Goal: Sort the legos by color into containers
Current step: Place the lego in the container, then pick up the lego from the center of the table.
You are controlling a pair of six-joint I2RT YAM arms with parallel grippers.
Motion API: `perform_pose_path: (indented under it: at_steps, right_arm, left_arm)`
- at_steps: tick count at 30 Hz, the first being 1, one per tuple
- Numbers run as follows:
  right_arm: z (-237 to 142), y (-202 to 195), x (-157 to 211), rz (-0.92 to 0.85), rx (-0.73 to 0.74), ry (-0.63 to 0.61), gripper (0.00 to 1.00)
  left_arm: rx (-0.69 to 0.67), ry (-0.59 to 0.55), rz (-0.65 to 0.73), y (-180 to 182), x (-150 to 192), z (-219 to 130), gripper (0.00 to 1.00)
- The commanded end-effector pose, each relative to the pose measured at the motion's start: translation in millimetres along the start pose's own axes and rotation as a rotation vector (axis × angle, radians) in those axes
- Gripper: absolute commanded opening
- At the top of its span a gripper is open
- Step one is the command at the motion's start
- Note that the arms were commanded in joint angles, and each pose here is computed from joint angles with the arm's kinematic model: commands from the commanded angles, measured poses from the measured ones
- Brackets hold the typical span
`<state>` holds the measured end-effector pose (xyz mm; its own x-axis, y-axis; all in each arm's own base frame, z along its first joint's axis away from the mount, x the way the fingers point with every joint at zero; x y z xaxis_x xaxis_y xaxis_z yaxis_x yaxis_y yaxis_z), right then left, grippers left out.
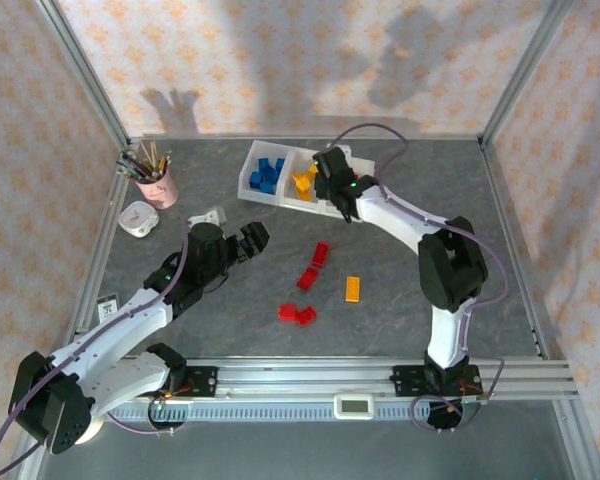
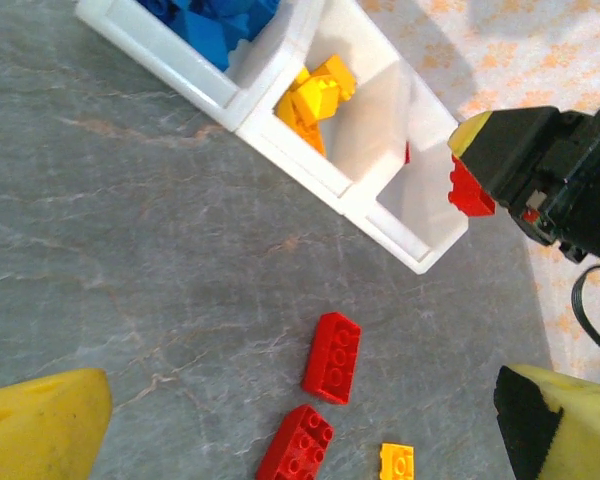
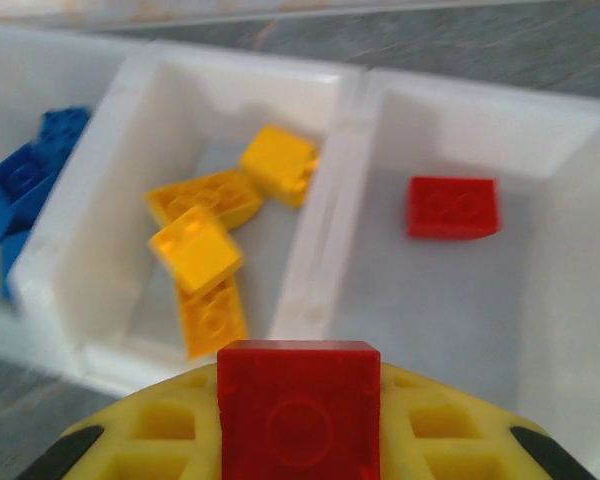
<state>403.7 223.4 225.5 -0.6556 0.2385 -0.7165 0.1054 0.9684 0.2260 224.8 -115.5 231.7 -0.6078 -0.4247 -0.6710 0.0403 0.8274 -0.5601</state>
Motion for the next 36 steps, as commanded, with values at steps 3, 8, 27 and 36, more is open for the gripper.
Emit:
perform_pose_path:
  at_steps: [3, 8, 27, 36]
  right_arm:
    - [36, -17, -11, 0.025, 0.147, -0.027, 0.23]
    - [65, -24, -11, 0.058, 0.192, -0.030, 0.24]
    - [17, -34, -26, 0.100, 0.094, -0.048, 0.59]
    - [-26, -54, 15, 0.153, -0.008, 0.081, 0.68]
  left_arm:
    - [0.076, -0.037, 0.037, -20, -21, 7, 0.99]
    - [0.091, -0.036, 0.045, -26, -26, 15, 0.99]
    - [0.102, -0.039, 0.055, -32, -32, 14, 0.99]
    - [0.108, -0.010, 0.080, -24, -20, 4, 0.99]
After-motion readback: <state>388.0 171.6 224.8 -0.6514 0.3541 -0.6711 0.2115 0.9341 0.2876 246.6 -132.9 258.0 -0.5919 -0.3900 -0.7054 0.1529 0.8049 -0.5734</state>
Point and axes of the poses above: each hand's point on the last joint's axis, 136 mm out from that joint toward the fingers, its own z axis out along the fingers, its own y axis along the line the jaws close on, x = y × z, the point moved 10 cm from there along -z, back along the fingers, and after that the axes turned 10 degrees about z, right-handed, at the moved point
